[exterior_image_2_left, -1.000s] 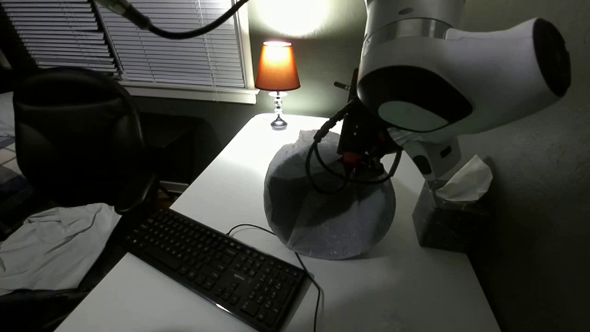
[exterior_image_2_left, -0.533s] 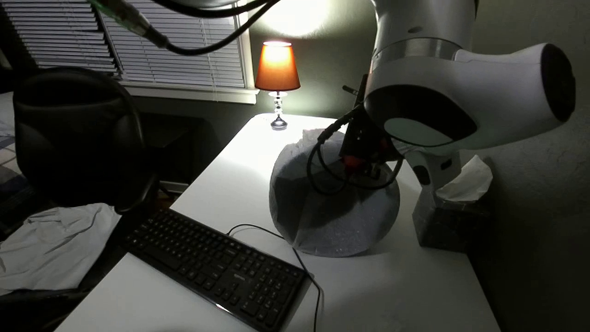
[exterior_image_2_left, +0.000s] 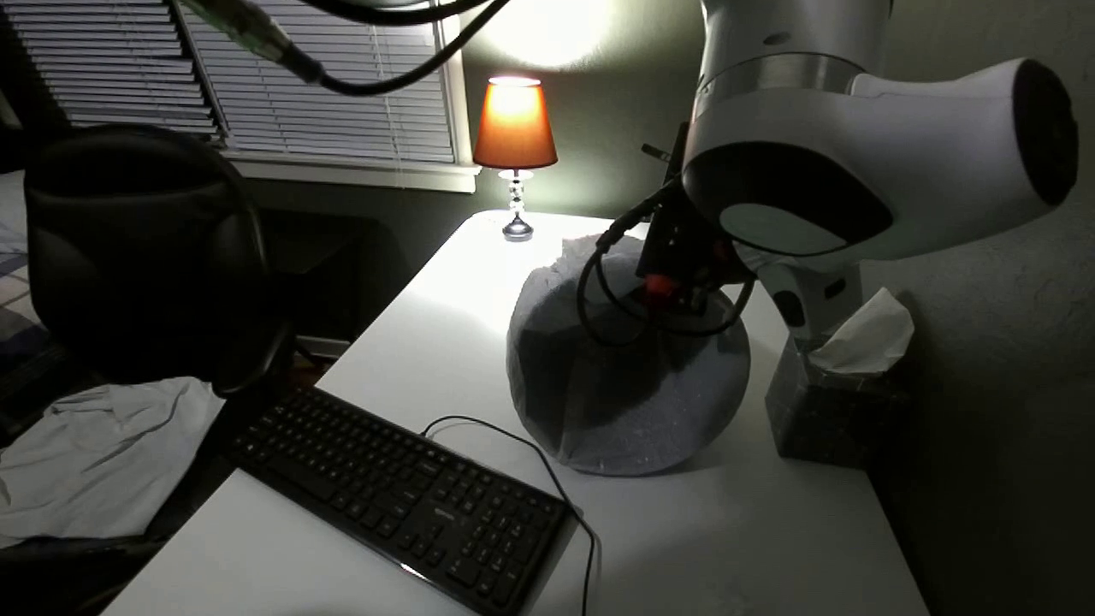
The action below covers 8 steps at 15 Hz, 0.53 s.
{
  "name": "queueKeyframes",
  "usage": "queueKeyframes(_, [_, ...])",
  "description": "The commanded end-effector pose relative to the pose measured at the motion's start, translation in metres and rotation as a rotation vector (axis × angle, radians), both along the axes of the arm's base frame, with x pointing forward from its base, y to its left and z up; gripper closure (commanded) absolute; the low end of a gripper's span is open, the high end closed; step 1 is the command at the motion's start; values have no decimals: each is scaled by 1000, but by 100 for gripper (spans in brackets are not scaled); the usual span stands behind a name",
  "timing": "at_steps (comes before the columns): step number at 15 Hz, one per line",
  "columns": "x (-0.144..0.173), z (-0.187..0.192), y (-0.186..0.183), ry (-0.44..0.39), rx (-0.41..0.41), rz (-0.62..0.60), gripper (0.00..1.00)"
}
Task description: Pick up the bucket then put the white paper into it
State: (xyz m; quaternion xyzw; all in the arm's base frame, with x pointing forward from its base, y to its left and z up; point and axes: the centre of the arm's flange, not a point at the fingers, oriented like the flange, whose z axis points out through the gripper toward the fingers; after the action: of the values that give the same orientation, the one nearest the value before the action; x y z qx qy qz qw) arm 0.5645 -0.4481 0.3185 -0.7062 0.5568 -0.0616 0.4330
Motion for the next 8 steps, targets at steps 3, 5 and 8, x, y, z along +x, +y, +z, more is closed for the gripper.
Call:
queueKeyframes(3, [10, 16, 10, 43, -40, 59, 97])
queueKeyframes(5, [16, 25, 19, 82, -103, 109, 97])
queueKeyframes(8, [28, 38, 34, 152, -223, 168, 97])
